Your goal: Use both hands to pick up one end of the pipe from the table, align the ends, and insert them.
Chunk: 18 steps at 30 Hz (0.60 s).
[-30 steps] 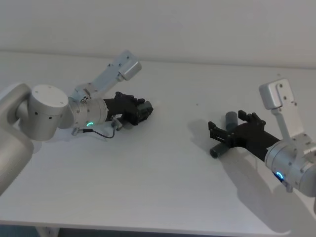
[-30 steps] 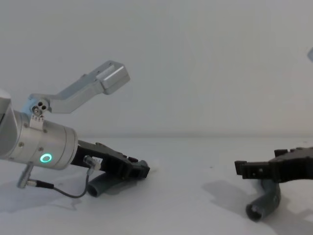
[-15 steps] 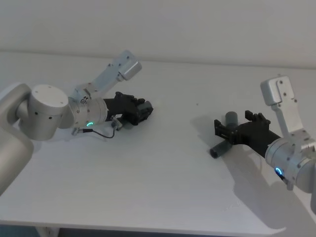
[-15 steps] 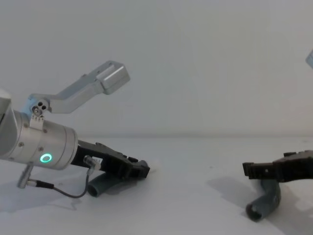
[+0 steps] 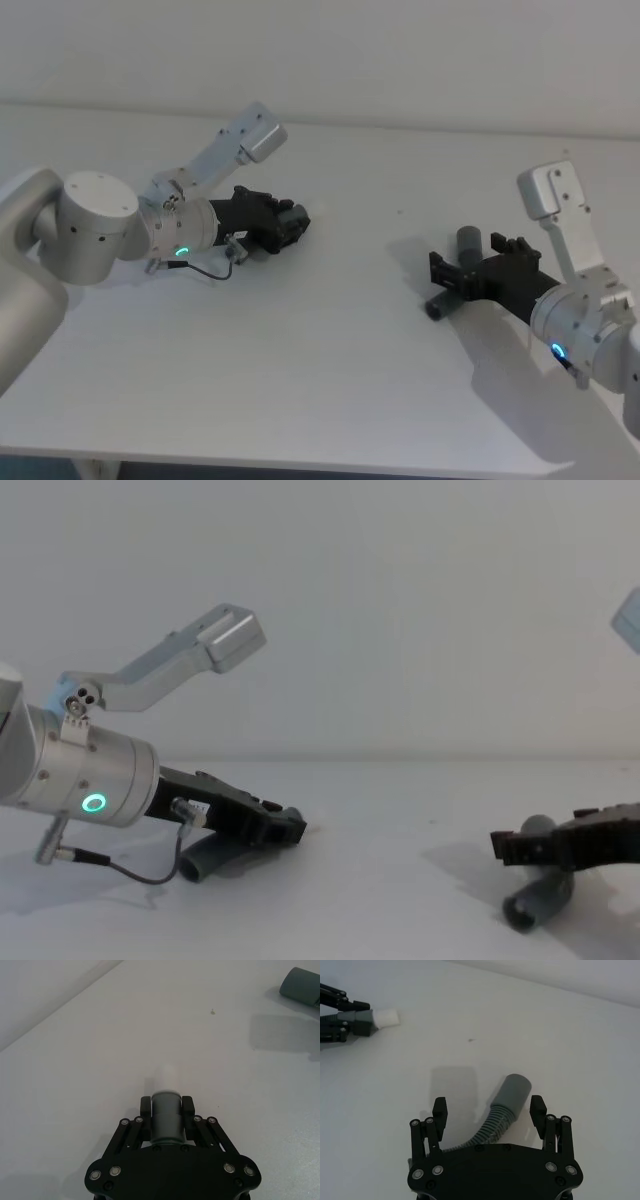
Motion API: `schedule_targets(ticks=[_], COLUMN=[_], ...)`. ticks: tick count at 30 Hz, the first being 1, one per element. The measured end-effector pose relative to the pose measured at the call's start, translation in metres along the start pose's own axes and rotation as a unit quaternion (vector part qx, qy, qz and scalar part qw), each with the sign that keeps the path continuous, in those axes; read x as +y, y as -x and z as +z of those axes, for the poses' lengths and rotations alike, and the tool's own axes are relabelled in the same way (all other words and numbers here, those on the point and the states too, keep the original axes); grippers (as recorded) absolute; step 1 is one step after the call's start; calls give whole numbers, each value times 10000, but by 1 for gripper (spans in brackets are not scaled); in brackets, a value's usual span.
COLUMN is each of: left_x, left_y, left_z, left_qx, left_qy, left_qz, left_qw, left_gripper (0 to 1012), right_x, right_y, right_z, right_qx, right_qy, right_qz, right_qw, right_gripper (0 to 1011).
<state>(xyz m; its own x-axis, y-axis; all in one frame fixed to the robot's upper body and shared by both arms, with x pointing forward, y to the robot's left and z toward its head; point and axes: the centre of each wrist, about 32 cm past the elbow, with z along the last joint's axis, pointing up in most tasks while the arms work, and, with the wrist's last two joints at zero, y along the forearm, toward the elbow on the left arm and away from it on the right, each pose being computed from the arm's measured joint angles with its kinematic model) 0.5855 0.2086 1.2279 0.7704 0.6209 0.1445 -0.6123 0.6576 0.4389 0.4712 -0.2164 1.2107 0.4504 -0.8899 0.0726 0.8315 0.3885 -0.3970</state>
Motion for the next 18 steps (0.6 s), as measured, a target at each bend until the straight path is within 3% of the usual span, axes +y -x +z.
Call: schedule_targets(ticks=[18], left_x=[0], left_y=[0], left_z=[0], left_qx=[0], left_qy=[0], left_qz=[0], left_qw=[10000], left_gripper=[351], right_x=[76], right_y=[11], right_z=[-28], right_qx=[-60], right_qy=[133], right_qz=[101], right_qw=[9998], right_gripper=[1002])
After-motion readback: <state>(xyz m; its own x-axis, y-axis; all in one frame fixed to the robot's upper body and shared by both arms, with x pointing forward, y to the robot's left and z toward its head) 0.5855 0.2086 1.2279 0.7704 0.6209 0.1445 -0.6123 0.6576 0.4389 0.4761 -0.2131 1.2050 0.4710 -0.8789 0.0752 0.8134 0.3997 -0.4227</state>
